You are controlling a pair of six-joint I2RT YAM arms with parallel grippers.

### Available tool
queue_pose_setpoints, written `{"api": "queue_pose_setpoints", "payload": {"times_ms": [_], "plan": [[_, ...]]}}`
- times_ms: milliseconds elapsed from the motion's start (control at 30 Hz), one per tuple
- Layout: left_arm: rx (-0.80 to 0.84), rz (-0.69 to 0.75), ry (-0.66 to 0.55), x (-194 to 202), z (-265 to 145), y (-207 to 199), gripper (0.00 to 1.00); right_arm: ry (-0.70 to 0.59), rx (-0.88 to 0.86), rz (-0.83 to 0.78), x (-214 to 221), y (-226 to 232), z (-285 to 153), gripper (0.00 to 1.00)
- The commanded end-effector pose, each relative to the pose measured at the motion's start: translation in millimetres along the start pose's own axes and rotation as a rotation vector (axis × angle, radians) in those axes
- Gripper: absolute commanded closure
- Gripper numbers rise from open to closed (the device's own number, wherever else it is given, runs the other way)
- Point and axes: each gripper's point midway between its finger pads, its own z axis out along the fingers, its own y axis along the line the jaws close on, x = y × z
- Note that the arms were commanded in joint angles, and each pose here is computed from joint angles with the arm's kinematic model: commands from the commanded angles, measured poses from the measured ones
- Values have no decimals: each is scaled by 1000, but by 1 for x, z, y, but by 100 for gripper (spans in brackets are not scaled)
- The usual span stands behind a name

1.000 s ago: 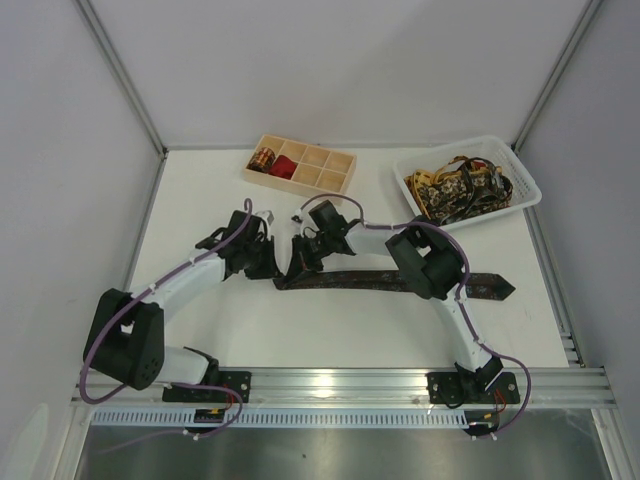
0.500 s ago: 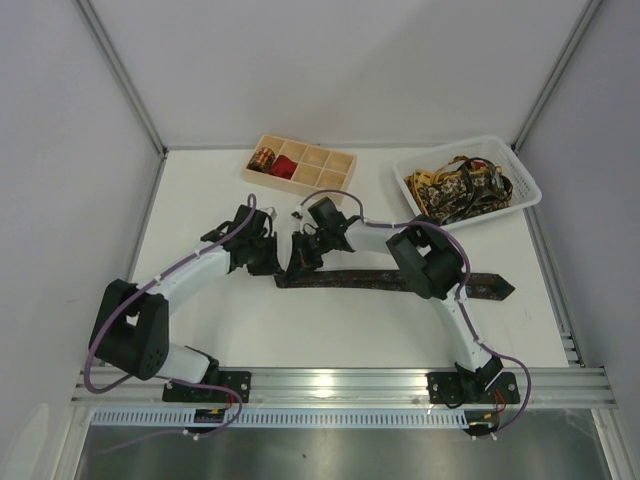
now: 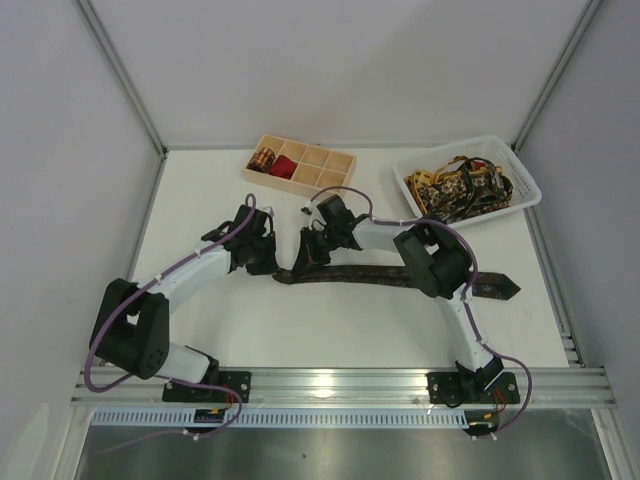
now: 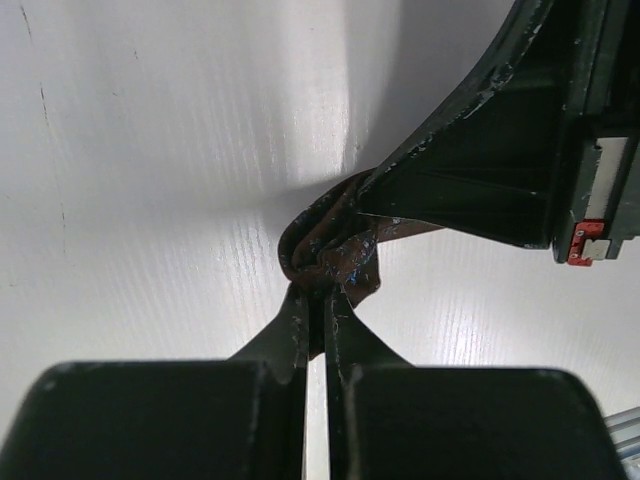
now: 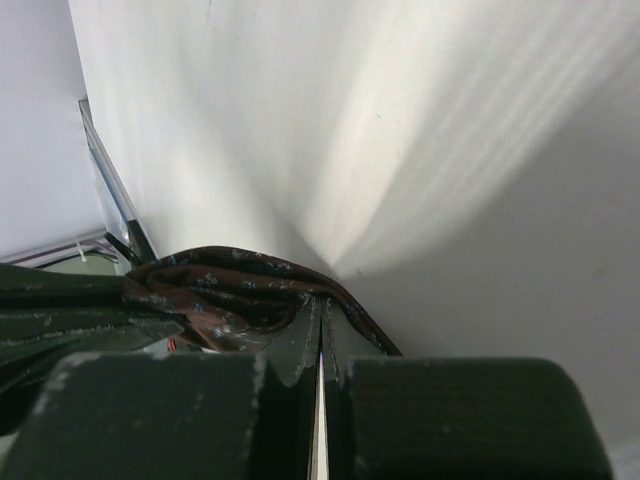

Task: Roll the ties
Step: Roll the tie

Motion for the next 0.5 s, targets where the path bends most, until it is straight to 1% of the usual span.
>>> {"api": "queue_pose_setpoints", "payload": {"times_ms": [0, 233, 467], "plan": [[6, -6, -43, -12, -9, -7, 100, -28, 74, 7, 5, -21, -5, 100], [-22, -2, -55, -17, -8, -3, 99, -10, 55, 35, 22, -25, -1, 100], [-45, 5, -50, -18, -4, 0, 99, -24, 21, 33, 25, -10, -6, 100]]}}
